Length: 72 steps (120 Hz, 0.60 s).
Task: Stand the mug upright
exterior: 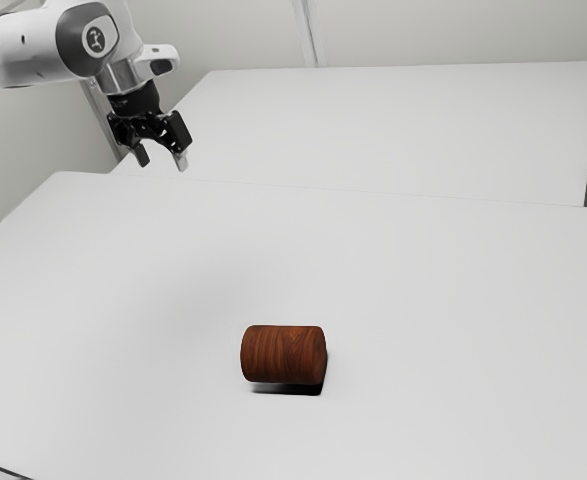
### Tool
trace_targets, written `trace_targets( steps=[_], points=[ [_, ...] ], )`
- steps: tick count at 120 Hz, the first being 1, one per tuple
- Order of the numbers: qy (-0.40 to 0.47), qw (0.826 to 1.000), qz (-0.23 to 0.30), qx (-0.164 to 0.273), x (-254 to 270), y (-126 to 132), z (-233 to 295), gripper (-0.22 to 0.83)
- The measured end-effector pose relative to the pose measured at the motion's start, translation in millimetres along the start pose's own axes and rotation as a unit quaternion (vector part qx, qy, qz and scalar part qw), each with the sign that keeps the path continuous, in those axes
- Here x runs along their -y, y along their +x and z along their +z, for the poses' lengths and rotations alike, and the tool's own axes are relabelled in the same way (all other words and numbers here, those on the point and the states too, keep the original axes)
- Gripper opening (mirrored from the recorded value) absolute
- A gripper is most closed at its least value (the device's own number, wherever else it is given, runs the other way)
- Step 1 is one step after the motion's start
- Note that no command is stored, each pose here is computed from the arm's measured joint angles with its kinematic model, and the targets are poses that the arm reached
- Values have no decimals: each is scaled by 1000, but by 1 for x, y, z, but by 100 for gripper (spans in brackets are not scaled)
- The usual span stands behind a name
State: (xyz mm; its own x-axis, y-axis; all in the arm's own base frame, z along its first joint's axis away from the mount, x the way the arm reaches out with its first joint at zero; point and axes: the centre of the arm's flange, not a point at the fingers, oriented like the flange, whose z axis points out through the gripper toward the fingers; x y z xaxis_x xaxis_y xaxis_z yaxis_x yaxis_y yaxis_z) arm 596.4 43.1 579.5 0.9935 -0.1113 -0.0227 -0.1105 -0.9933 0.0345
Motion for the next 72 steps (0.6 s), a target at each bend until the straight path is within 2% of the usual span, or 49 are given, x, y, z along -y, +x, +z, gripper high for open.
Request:
trace_targets(
  steps=[41, 49, 72],
  points=[
    [-9, 1000, -1, 4, -4, -5, 1, 62],
    [-21, 1000, 3, 10, -12, -15, 6, 62],
    [-127, 991, -11, 48, -29, -66, 46, 61]
  ],
)
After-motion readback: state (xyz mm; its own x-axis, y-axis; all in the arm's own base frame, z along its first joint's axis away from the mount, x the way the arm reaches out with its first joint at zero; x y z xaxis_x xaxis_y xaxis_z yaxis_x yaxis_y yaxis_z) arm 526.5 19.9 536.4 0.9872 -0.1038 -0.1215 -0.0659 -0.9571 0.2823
